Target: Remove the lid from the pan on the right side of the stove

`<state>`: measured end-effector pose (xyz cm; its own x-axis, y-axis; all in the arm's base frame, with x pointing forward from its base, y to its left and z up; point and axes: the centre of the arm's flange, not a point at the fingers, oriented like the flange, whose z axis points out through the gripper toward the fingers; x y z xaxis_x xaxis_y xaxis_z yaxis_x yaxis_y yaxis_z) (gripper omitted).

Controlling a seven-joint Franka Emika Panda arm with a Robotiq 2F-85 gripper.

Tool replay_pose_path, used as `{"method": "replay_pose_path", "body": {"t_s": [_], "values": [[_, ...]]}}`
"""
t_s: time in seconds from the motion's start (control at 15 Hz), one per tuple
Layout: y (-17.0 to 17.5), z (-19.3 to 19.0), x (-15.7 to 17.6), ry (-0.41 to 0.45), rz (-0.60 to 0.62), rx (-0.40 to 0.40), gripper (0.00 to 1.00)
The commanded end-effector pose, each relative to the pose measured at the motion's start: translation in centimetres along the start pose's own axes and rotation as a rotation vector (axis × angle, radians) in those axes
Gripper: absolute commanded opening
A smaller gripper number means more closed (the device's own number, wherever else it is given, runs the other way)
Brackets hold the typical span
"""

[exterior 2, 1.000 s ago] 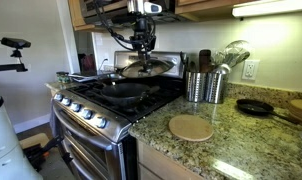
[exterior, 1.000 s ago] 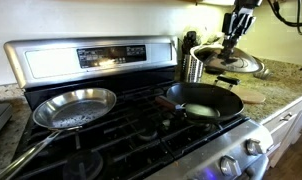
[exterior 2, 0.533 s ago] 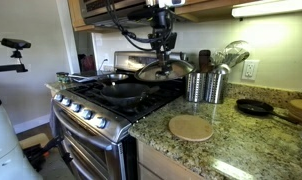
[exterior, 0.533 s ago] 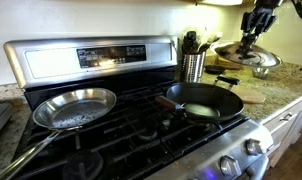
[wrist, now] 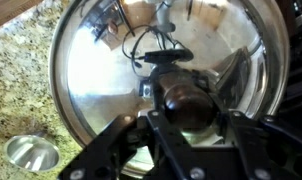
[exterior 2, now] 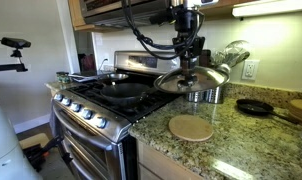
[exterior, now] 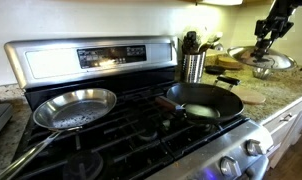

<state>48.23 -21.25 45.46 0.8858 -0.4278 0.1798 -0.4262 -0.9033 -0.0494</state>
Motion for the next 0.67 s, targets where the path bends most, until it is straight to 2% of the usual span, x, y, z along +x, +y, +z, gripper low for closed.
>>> {"method": "replay_pose_path", "body": {"t_s": [0.0,0.27,0.6], "values": [[2.2,1.9,2.5,-0.009,0.089,-0.025,0.21],[3.5,5.3,3.8,-0.042,0.118,-0.029,0.21],[3.2,9.8,4.6,-0.1,0.139,-0.03,0.21]]}}
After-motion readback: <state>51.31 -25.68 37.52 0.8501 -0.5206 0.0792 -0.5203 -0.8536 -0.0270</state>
